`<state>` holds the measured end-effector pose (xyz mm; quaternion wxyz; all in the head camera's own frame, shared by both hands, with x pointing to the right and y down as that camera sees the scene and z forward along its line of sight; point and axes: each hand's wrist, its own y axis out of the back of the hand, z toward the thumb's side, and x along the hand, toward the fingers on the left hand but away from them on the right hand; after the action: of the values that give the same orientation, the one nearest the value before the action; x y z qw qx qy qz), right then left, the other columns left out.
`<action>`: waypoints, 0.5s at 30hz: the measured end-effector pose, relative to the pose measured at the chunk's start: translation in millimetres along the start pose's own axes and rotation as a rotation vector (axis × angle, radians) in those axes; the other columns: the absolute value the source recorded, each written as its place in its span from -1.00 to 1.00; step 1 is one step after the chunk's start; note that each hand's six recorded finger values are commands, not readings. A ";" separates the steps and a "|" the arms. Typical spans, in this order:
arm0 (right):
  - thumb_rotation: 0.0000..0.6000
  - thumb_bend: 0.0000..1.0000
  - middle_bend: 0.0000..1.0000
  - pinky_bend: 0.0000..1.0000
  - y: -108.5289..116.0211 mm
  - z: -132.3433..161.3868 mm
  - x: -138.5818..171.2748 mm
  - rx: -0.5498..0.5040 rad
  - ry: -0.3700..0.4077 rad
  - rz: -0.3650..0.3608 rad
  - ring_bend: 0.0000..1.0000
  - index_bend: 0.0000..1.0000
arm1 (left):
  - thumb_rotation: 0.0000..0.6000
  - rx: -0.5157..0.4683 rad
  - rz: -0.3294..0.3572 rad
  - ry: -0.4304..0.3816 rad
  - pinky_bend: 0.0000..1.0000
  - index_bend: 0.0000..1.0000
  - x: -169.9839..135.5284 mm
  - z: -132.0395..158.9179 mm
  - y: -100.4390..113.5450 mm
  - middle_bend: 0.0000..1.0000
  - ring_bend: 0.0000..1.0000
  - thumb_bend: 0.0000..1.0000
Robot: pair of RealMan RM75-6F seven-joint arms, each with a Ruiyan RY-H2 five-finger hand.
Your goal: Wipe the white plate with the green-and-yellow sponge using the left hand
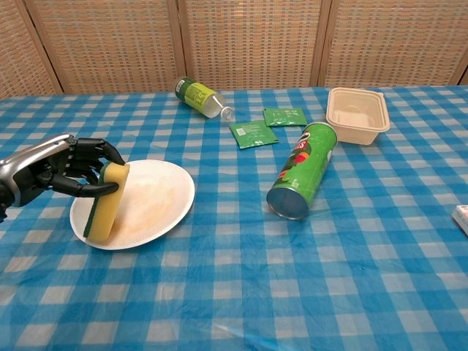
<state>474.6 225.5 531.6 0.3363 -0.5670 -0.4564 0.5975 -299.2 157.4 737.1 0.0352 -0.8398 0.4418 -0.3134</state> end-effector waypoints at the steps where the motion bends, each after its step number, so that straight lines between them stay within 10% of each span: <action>1: 1.00 -1.00 -1.00 -1.00 0.1 -0.1 0.0 -0.001 0.000 0.000 -1.00 -0.95 | 1.00 0.002 -0.001 0.002 0.07 -0.04 0.0 -1.4 -1.7 -0.19 -0.03 -0.26; 15: 1.00 -1.00 -1.00 -1.00 0.5 -1.0 -0.3 -0.005 -0.001 0.000 -1.00 -0.95 | 1.00 0.005 -0.010 0.019 0.07 -0.03 -2.3 -14.5 -12.6 -0.18 -0.03 -0.26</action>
<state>475.7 225.2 531.2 0.3346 -0.5675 -0.4581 0.5968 -299.2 170.0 751.9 0.0316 -0.8389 0.4373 -0.3225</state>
